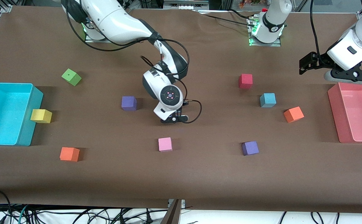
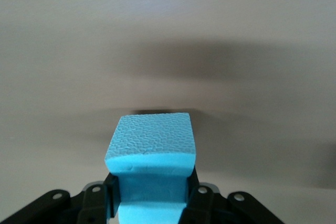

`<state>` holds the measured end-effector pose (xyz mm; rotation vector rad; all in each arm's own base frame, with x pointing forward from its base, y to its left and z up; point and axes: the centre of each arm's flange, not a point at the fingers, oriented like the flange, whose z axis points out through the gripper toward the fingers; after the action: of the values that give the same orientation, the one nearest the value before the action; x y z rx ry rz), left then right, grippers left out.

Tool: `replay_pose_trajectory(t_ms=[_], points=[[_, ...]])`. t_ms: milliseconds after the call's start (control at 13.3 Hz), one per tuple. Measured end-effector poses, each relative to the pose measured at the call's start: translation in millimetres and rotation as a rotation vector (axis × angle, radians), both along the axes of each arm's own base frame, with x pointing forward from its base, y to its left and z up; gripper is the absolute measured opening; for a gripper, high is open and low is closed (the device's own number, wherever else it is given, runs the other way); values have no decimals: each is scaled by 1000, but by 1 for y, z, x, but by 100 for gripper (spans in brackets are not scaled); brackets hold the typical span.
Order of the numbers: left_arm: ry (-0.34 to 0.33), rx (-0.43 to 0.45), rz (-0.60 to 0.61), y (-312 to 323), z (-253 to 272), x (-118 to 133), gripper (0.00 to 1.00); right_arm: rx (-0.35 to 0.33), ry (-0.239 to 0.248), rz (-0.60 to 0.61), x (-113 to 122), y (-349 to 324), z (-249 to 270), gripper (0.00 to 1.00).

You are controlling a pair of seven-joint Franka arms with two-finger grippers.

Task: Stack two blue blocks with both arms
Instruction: 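Hold the cyan cube above the table middle with the right gripper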

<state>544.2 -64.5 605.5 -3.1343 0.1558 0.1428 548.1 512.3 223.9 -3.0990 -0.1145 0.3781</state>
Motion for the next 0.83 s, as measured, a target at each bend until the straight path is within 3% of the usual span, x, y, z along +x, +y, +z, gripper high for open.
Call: replay_pose_trajectory(t_ms=[830], points=[[8, 1, 10, 5, -3, 2, 100, 3, 2, -65, -16, 21, -16, 50]])
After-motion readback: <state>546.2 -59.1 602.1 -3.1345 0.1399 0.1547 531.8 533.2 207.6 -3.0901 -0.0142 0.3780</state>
